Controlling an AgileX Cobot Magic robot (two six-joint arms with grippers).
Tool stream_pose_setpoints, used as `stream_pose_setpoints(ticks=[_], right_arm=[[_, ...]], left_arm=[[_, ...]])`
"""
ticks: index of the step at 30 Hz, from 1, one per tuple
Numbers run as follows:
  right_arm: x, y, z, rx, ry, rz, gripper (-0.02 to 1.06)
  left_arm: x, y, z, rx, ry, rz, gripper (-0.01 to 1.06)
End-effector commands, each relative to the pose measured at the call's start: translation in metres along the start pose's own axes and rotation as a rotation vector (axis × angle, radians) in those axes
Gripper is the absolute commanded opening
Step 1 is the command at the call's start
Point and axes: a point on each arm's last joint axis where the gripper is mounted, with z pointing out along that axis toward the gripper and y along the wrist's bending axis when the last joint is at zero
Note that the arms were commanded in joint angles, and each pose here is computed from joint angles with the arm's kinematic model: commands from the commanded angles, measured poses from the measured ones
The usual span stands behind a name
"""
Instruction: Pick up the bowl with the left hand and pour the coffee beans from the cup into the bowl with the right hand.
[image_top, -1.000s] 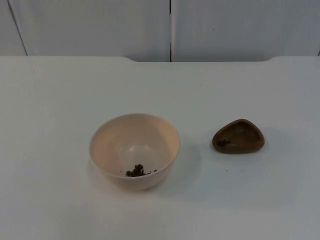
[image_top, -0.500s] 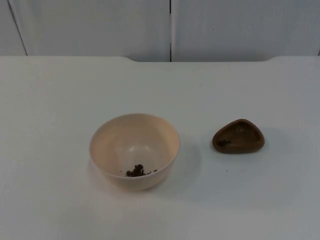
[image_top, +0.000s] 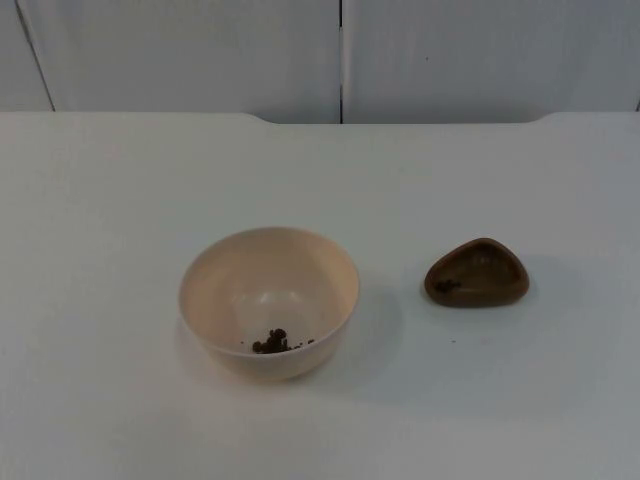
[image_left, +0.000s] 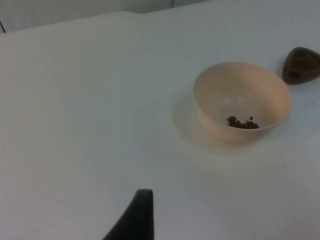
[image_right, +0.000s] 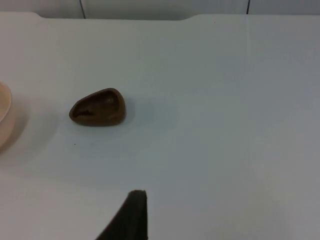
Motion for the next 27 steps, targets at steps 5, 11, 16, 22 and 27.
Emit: stream_pose_setpoints(ticks=[5, 11, 16, 22, 27], right_arm=[[0.0001, 0.0000, 0.0002, 0.006, -0.007, 0.006, 1.05], [0.0001, 0.0000, 0.0002, 0.006, -0.007, 0.006, 1.05], [0.0001, 0.0000, 0.0002, 0.006, -0.007, 0.006, 1.05], [0.0001, 0.0000, 0.0002, 0.006, -0.007, 0.006, 1.05], [0.0001, 0.0000, 0.0002, 0.006, -0.007, 0.006, 1.05]], left_arm=[[0.0006, -0.0008, 0.0008, -0.007, -0.006, -0.016, 1.05], [0.0005, -0.0013, 0.0010, -0.089, -0.010, -0.060, 1.05], [0.0004, -0.0017, 0.0012, -0.165, -0.013, -0.101, 1.05], [0.0003, -0.0021, 0.0014, -0.252, -0.017, -0.148, 1.05], [0.0003, -0.0023, 0.0015, -0.291, -0.019, -0.169, 1.05]])
